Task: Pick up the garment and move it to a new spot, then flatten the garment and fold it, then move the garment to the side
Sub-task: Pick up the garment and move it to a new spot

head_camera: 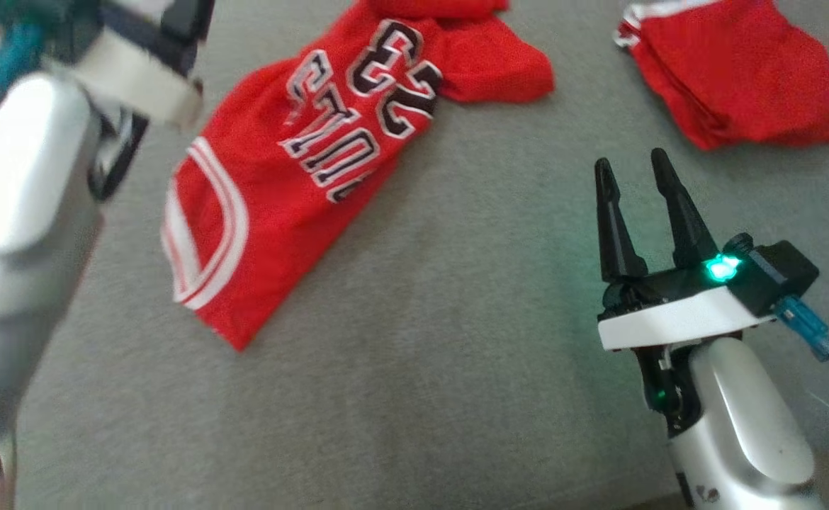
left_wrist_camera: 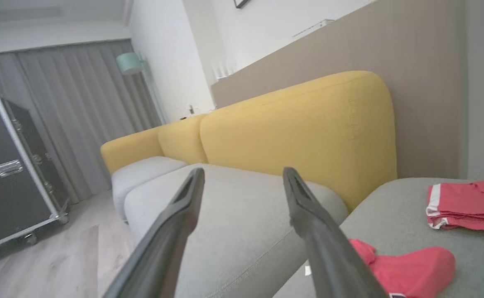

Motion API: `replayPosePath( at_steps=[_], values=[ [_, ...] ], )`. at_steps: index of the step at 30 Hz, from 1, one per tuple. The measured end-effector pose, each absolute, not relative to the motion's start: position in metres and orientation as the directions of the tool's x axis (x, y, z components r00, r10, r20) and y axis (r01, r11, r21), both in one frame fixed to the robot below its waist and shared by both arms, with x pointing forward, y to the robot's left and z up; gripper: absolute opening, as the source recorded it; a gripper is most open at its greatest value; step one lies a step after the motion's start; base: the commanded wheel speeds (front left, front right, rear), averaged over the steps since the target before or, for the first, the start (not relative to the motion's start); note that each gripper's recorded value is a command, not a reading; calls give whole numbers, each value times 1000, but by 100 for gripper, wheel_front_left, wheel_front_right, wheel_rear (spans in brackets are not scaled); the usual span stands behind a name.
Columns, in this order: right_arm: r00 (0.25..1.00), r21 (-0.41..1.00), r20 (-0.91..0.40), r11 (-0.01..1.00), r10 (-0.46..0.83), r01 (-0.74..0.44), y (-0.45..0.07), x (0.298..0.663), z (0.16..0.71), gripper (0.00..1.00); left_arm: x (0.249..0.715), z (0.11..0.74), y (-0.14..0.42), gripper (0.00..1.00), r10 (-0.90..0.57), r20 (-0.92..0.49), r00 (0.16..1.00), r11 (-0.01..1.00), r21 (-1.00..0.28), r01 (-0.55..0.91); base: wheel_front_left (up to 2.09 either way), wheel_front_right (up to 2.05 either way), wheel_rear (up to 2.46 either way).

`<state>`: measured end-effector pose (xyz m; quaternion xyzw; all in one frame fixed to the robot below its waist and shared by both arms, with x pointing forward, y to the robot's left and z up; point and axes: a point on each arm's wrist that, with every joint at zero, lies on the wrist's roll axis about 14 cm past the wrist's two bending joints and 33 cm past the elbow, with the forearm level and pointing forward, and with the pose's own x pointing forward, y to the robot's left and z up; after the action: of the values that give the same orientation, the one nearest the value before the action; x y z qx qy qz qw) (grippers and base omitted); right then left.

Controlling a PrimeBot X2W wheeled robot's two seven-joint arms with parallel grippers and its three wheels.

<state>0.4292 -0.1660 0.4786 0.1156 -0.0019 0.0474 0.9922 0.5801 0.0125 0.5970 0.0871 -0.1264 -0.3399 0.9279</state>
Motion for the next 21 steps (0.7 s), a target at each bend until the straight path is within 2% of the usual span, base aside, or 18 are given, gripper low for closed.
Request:
replayPosePath(
  at_steps=[5, 13, 17, 21],
  values=[
    [990, 205, 38, 968, 136, -141, -151, 428, 488, 100, 541, 585, 65, 100, -539, 168, 825, 841, 167, 515, 0, 0, 0],
    [980, 199, 50, 960, 193, -199, -128, 411, 495, 100, 449, 553, 132, 100, -314, 136, 940, 947, -21, 320, 0, 0, 0],
    [973, 197, 66, 953, 221, -229, -118, 404, 502, 100, 408, 541, 153, 100, -181, 126, 975, 968, -155, 200, 0, 0, 0],
    [970, 196, 71, 950, 233, -243, -114, 400, 504, 100, 380, 523, 159, 100, -110, 88, 990, 962, -241, 128, 0, 0, 0]
  ],
)
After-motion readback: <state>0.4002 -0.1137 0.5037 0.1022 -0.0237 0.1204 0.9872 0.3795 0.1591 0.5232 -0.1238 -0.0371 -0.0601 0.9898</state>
